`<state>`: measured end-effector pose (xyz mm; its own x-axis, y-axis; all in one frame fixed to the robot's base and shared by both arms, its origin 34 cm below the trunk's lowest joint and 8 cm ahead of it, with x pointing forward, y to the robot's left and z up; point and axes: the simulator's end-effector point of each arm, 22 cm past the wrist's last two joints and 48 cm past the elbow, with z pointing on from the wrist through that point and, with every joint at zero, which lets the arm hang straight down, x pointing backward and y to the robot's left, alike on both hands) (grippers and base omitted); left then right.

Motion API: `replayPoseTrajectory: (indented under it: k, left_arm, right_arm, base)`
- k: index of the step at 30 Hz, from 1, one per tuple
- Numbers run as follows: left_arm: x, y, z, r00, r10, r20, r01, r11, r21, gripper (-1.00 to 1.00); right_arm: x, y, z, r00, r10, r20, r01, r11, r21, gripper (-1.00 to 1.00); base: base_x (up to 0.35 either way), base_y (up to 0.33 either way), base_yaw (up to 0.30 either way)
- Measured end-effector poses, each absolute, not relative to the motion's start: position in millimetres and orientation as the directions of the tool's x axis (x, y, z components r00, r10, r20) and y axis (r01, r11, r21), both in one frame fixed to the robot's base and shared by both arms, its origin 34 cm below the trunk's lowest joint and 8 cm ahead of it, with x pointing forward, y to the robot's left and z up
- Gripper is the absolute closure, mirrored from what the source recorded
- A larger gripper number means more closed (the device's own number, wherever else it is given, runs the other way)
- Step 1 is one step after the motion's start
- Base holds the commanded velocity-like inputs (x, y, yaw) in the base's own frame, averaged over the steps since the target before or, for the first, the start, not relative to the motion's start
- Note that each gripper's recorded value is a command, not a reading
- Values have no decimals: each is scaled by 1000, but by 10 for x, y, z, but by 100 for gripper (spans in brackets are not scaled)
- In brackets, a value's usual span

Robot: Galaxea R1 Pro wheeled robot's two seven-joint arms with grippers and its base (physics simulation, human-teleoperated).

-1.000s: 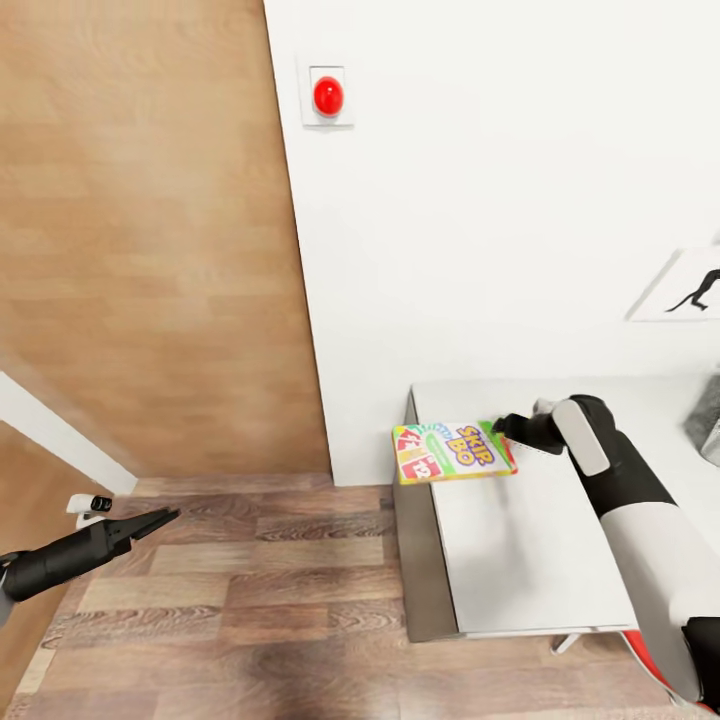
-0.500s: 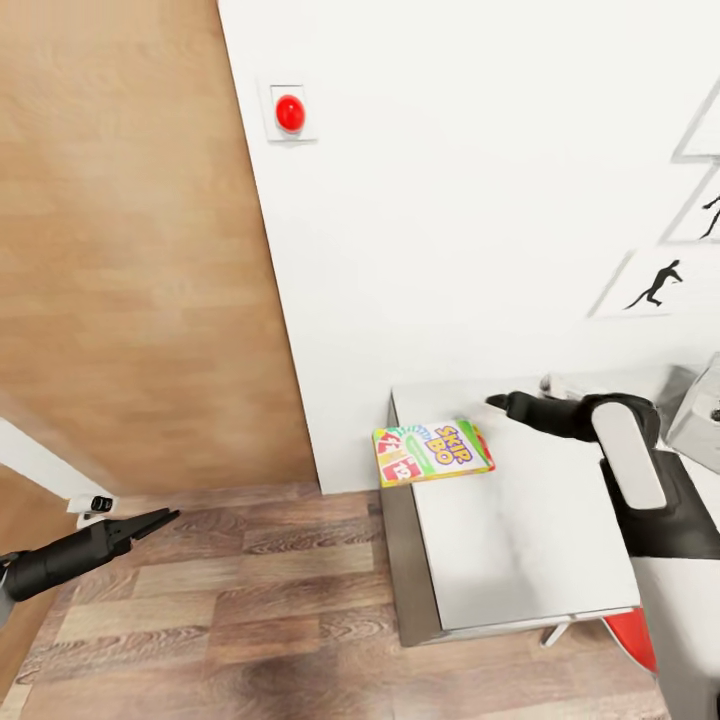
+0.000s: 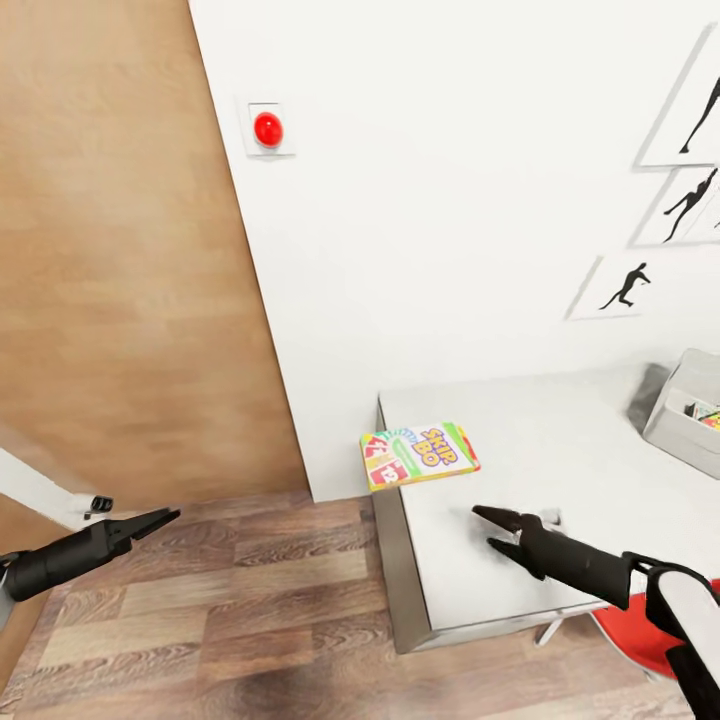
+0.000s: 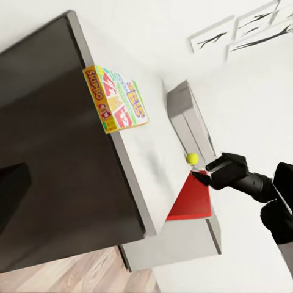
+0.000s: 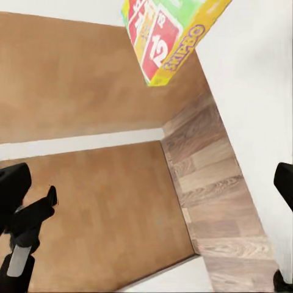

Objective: Put all the toys in the child's room - the three board games (two on the bed and one on the table), the two jigsaw puzzles on the table, and the tennis ball on the table - inside the toy box on the table in the child's room.

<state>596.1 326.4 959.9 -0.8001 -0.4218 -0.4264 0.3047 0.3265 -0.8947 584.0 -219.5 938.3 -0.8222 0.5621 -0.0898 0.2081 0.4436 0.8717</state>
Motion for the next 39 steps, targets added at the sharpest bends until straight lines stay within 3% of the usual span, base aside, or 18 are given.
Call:
replayPoseTrajectory:
  k: [4,8,20,28,39]
  left_arm:
    - [5963,3260,9628,-798,-422,-431,310,326,-893,-100]
    - [5965,3254,9655,-796,-421,-435,316,325,-891,-100]
    - [5968,3251,9709,-791,-420,-444,326,325,-888,-100]
    - [5963,3219,9700,-795,-418,-440,325,320,-890,-100]
    - [5958,3195,9692,-797,-415,-438,325,317,-891,-100]
  right_arm:
    - [5462,-1973,9400,-798,603,10,227,285,931,-100]
    - [5304,-1815,9403,-777,628,37,223,220,950,-100]
    - [5153,-1544,9484,-808,587,-43,112,225,968,-100]
    - [5226,-1598,9444,-788,594,-164,34,308,951,-100]
    - [5247,-1633,9424,-781,594,-193,21,334,942,-100]
  base:
    - [0,0,-39]
    - [0,0,-12]
    - [0,0,-2]
    - [0,0,0]
    - [0,0,0]
